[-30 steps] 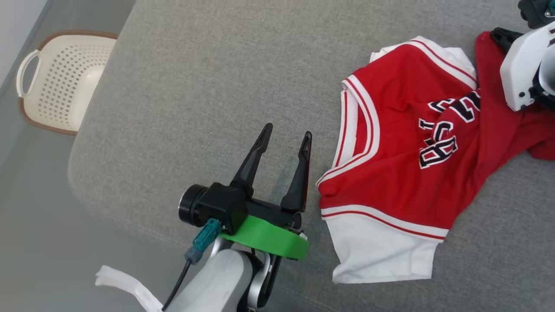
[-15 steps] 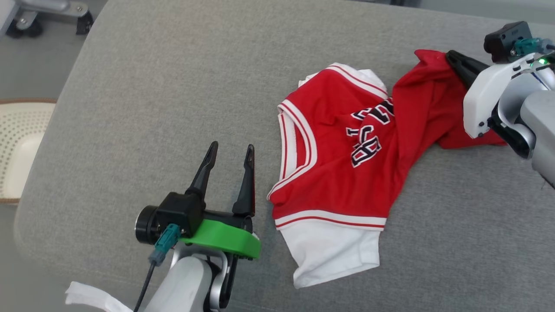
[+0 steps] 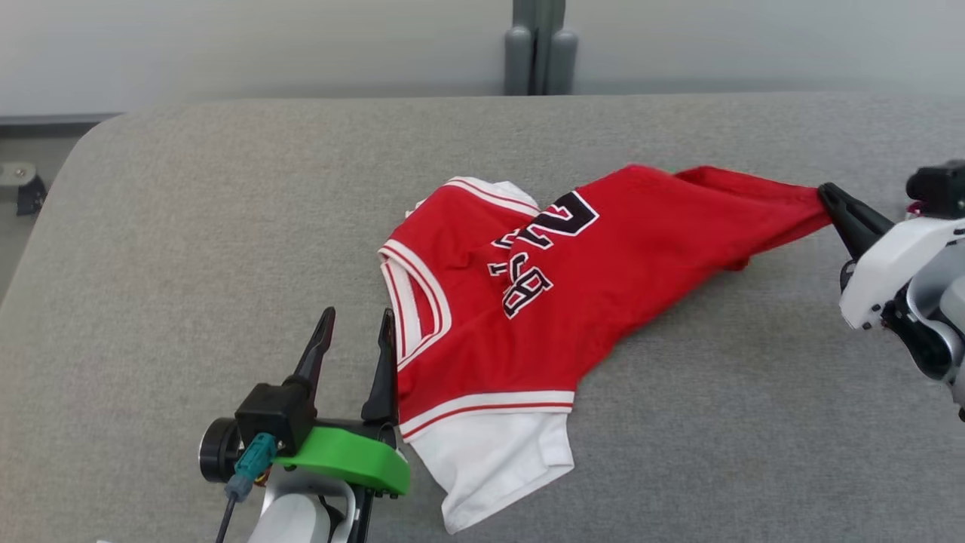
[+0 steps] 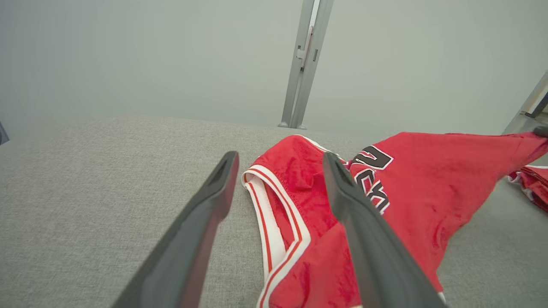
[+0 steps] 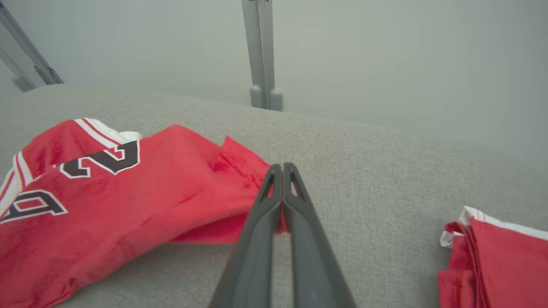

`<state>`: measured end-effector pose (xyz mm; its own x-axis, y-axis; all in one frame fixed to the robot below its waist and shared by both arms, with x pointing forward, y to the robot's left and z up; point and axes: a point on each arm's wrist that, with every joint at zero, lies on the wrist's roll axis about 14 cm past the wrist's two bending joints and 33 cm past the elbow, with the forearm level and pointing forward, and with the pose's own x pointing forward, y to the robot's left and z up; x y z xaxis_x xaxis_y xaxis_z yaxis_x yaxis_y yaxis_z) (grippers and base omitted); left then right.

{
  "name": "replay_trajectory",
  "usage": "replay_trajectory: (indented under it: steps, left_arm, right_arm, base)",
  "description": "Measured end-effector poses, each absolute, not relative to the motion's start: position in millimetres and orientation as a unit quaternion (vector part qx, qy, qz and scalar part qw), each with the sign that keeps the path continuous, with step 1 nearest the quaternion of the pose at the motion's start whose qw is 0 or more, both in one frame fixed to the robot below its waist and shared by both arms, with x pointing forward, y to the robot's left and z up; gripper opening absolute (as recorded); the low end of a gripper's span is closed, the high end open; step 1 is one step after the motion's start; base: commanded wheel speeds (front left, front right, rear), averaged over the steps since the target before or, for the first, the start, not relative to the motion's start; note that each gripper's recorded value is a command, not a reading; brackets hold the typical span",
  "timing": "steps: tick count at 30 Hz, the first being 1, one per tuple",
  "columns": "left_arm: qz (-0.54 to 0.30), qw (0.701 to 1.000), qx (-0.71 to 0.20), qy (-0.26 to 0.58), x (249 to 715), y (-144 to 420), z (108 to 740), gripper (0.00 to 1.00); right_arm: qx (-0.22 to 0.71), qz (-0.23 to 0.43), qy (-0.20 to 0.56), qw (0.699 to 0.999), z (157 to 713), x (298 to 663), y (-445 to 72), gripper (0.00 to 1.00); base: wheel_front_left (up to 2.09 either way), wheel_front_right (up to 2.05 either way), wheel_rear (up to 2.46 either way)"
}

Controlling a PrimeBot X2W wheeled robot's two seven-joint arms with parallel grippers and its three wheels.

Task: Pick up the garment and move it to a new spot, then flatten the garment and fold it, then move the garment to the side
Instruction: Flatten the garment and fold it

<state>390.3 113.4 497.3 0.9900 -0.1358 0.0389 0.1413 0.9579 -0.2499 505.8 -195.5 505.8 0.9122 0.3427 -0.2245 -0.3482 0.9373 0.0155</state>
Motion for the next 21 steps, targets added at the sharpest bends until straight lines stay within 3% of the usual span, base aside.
replay_trajectory:
  steps: [9, 10, 16, 21]
  left_arm:
    - [-0.109, 0.986, -0.128, -0.006, 378.3, 88.2, 496.8, 1.0]
    - [-0.113, 0.985, -0.128, -0.006, 377.6, 85.4, 497.2, 1.0]
    - [-0.132, 0.983, -0.127, -0.004, 374.4, 73.0, 497.6, 1.0]
    - [-0.136, 0.982, -0.127, 0.006, 367.7, 69.8, 491.2, 1.0]
  right_arm:
    - [0.062, 0.081, 0.113, 0.988, 480.7, 428.0, -257.4, 0.0]
    - [0.071, 0.069, 0.113, 0.989, 476.4, 419.8, -262.0, 1.0]
    - [0.078, 0.031, 0.093, 0.992, 468.4, 393.1, -273.7, 1.0]
    - [0.118, 0.042, 0.039, 0.991, 480.5, 382.8, -238.9, 1.0]
  base:
    - [0.0, 0.0, 0.0]
    - [0.0, 0.0, 0.0]
    - [0.0, 0.0, 0.0]
    - [0.0, 0.0, 0.0]
